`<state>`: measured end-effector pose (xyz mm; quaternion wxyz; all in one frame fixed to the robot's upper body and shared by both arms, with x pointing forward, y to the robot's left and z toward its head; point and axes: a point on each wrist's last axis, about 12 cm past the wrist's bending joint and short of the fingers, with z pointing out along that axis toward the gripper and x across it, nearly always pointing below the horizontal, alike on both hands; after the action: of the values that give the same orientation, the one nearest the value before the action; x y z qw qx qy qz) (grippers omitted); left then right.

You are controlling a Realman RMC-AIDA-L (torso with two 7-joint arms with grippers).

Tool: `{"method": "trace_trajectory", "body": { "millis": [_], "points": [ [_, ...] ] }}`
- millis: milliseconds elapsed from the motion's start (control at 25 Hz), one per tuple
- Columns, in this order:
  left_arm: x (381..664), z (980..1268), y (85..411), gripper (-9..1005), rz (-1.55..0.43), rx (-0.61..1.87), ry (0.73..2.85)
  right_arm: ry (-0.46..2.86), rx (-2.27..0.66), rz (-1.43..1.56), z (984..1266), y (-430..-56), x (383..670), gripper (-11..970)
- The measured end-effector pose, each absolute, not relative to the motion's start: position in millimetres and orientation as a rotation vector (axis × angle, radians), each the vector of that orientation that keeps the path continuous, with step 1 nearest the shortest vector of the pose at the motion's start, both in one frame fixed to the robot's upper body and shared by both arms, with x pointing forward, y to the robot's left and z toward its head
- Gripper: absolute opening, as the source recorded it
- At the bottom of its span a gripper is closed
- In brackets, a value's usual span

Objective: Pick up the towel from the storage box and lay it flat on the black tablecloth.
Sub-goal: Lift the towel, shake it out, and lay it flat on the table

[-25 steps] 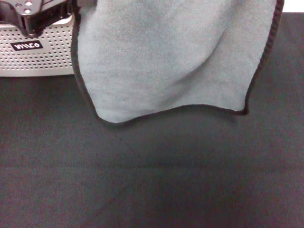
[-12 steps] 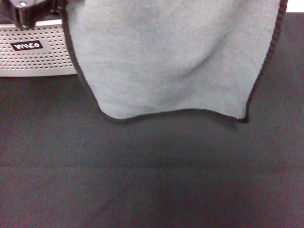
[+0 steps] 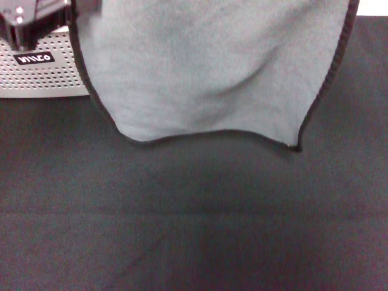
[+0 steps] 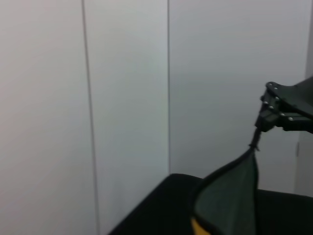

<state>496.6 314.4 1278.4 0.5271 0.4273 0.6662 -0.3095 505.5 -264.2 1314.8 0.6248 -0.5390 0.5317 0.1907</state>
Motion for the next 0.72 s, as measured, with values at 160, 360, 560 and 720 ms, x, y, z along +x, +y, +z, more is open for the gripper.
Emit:
{"method": "trace_trajectory", "body": {
  "millis": [160, 360, 560, 720],
  "points": [
    [485.5, 1276.4, 312.3, 22, -0.752, 1.053, 1.585, 1.208, -1.268, 0.455, 1315.9, -258.4, 496.1, 7],
    [459.2, 1273.7, 312.1, 22, -0.772, 1.096, 1.564, 1.193, -1.324, 0.491, 1312.1, -249.0, 479.6, 6],
    [439.4, 1271.5, 314.1, 22, -0.811, 1.127, 1.538, 1.167, -1.367, 0.568, 1309.2, -244.6, 465.6, 6],
    [427.6, 1269.5, 317.8, 22, -0.828, 1.120, 1.521, 1.147, -1.394, 0.607, 1309.3, -242.6, 455.3, 6]
  ]
}}
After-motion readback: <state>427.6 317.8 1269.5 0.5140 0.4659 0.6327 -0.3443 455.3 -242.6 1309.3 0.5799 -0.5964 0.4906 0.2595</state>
